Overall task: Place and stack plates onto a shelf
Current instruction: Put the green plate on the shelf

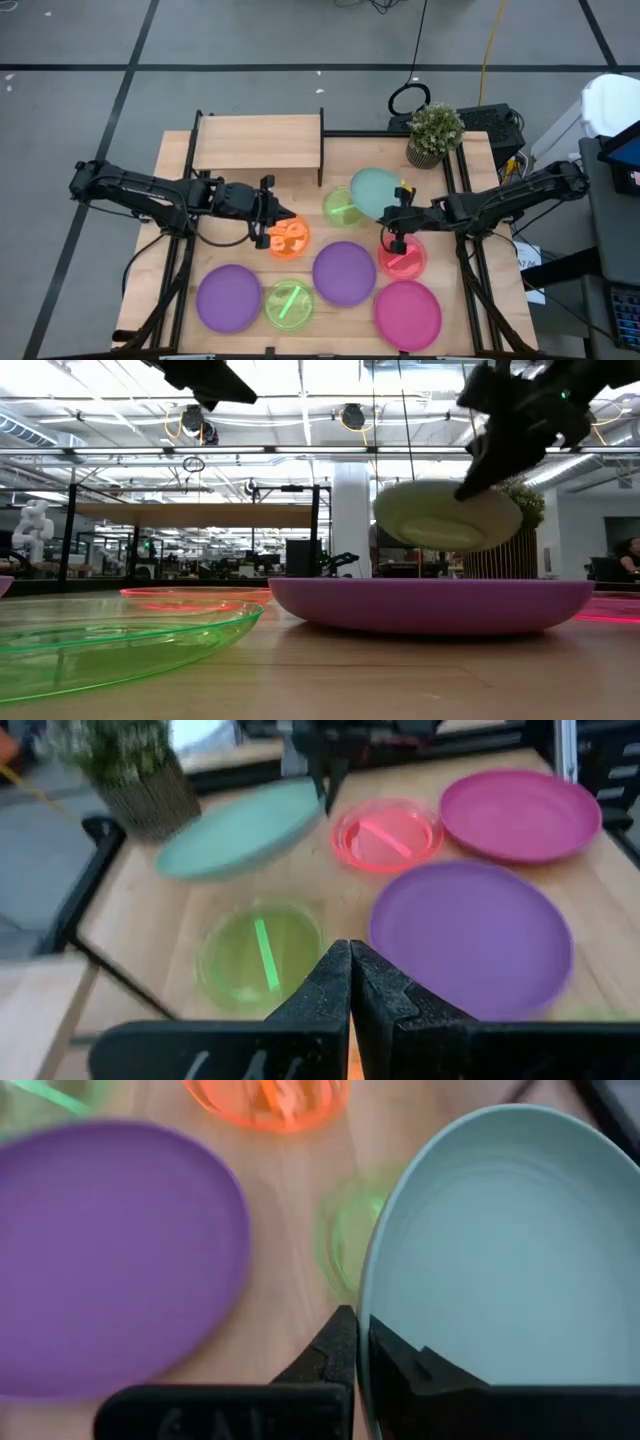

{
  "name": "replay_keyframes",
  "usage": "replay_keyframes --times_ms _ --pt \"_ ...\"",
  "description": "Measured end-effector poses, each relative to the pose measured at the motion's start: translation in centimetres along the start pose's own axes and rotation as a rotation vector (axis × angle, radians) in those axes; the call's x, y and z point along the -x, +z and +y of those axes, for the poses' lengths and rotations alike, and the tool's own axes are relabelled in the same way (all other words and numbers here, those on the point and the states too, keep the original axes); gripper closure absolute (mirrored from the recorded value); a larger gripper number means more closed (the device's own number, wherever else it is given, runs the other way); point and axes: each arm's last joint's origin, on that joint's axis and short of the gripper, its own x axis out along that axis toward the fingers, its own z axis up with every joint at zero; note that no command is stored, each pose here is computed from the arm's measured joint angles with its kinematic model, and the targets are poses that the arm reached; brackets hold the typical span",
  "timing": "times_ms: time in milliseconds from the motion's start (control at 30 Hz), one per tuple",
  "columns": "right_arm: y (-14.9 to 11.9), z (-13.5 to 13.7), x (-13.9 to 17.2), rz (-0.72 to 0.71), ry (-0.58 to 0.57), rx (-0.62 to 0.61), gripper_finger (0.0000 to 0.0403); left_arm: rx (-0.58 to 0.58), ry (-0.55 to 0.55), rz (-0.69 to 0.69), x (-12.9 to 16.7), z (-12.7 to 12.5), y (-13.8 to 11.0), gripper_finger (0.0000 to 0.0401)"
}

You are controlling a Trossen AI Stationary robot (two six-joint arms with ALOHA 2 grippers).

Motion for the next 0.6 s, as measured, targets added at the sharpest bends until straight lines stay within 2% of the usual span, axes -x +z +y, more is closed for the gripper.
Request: replay_keyframes --times_ms 200,467,600 --pt "0.7 1.3 0.5 -0.078 0.079 0.069 0.0402 -0.067 0.001 -0.015 -2.1 -0.3 -0.1 0.0388" --pt "1.1 3.1 1.2 -0.141 0.27 0.152 0.0403 -0.134 -0.012 -0.025 -4.1 -0.7 -0.4 0.0301" --pt "1.2 3.7 1.5 -0.174 0.337 0.188 0.0403 -0.217 -0.056 -0.029 -5.0 -1.4 -0.6 0.0267"
